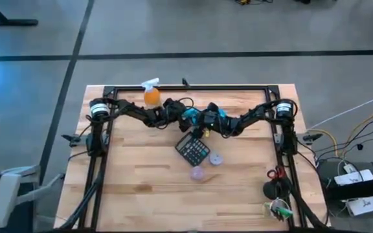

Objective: Apply microfiber cloth
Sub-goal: Wipe the pink cellphone using the blue microfiber cloth

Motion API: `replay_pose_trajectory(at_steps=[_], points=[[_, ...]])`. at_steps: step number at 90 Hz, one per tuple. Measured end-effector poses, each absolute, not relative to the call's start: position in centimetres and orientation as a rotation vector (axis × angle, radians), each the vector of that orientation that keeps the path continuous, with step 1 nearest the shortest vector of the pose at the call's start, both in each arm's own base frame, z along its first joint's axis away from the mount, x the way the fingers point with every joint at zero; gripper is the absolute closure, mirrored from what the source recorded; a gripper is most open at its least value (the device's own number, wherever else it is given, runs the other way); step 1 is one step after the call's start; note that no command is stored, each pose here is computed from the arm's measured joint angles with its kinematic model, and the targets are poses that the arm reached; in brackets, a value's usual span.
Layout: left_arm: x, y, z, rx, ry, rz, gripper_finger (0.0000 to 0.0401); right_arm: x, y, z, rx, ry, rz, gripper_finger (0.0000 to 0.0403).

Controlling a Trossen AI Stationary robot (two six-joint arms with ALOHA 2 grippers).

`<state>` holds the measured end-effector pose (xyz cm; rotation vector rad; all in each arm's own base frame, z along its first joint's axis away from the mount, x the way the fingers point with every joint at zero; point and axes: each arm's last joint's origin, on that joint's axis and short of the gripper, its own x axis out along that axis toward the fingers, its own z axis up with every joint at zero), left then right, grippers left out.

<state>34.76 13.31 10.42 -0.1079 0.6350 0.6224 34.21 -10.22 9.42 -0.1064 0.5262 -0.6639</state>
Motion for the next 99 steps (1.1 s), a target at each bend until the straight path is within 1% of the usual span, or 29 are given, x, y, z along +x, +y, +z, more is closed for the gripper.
replay_pose_trajectory(at_steps=[17, 24, 40, 55, 71, 78, 89, 99], points=[[34.9, 13.1, 10.4, -0.103, 0.637, 0.582, 0.0054, 32.8, -10.0, 9.2, -0.064, 0.520, -0.851, 0.0403], [34.9, 13.1, 10.5, -0.100, 0.633, 0.581, 0.0054, 32.5, -9.9, 8.9, -0.035, 0.513, -0.878, 0.0403], [35.0, 13.1, 10.5, -0.094, 0.617, 0.577, 0.0054, 33.0, -9.9, 8.1, -0.016, 0.481, -0.737, 0.0403], [35.0, 13.2, 10.6, -0.090, 0.609, 0.578, 0.0054, 34.0, -9.7, 7.7, -0.042, 0.476, -0.546, 0.0403], [35.0, 13.2, 10.6, -0.086, 0.608, 0.580, 0.0054, 34.0, -9.6, 7.9, -0.049, 0.475, -0.517, 0.0403], [35.0, 13.2, 10.6, -0.086, 0.601, 0.582, 0.0054, 33.9, -9.5, 8.2, -0.038, 0.467, -0.608, 0.0403], [35.1, 13.2, 10.7, -0.089, 0.596, 0.582, 0.0054, 33.0, -9.3, 8.6, -0.044, 0.456, -0.811, 0.0403], [35.0, 13.2, 10.6, -0.089, 0.614, 0.582, 0.0054, 31.7, -9.1, 9.0, -0.006, 0.428, -0.985, 0.0403]])
